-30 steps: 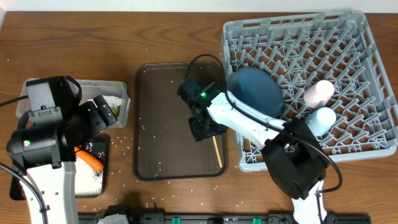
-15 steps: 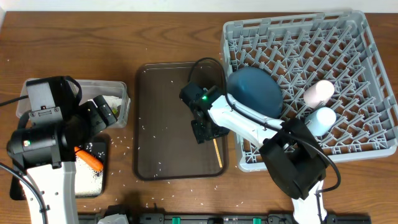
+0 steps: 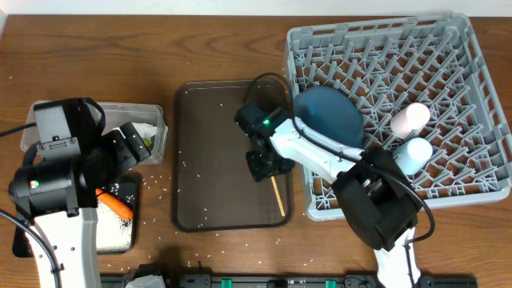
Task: Sort waste into correct bins and load items into the dishwasher rack
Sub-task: 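Carry the chopstick right and insert it upright into the dish rack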
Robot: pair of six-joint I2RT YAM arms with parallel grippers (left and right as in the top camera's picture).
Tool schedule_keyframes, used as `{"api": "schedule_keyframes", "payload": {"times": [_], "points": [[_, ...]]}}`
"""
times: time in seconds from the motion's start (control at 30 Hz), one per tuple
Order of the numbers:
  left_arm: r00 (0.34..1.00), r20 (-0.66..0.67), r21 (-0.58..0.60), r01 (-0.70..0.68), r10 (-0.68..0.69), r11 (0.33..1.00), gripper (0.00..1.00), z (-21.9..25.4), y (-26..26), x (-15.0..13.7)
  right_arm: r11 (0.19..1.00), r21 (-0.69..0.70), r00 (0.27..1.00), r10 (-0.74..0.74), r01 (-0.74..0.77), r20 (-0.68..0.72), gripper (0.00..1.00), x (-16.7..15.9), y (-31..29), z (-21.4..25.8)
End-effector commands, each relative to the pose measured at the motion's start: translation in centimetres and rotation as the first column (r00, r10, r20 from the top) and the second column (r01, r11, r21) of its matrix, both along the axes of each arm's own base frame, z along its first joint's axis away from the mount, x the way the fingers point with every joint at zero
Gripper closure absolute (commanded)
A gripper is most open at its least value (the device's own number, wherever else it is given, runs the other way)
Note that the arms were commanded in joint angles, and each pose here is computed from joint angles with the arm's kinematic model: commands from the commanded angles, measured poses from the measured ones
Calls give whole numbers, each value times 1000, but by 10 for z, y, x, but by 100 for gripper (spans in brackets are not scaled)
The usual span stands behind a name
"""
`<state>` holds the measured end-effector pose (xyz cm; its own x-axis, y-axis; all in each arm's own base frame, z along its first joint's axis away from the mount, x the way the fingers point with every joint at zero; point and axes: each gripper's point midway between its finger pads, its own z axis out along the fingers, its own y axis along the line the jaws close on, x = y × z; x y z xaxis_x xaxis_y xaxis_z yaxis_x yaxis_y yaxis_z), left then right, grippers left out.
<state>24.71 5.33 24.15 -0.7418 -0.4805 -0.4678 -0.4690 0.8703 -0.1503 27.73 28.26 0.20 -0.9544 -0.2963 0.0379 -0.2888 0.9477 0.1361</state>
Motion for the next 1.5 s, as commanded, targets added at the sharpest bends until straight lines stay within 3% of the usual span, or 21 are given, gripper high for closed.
{"api": "schedule_keyframes", "payload": {"times": [0.0,0.2,0.3,0.63,0.77,1.0,1.23,1.47], "points": [[1000,0,11,-12,12,1000,2,2,4,1,1000,12,1000,18,-18,-18,67,2,1,-12],[1000,0,11,-12,12,1000,2,2,4,1,1000,-6,1000,8,-8,-8,92,4,-1,-12],[1000,0,10,-12,12,1000,2,2,4,1,1000,-21,1000,-5,5,-3,99,4,-4,-12],[1000,0,10,-12,12,1000,2,2,4,1,996,-18,993,87,-85,85,99,20,0,17],[1000,0,11,-12,12,1000,2,2,4,1,991,29,980,127,-133,152,99,26,9,51],[1000,0,10,-12,12,1000,2,2,4,1,985,137,948,57,-104,314,99,44,2,129],[1000,0,11,-12,12,1000,2,2,4,1,975,211,874,-162,70,457,99,81,-83,208],[1000,0,11,-12,12,1000,2,2,4,1,958,150,845,-286,244,452,99,102,-193,211]]}}
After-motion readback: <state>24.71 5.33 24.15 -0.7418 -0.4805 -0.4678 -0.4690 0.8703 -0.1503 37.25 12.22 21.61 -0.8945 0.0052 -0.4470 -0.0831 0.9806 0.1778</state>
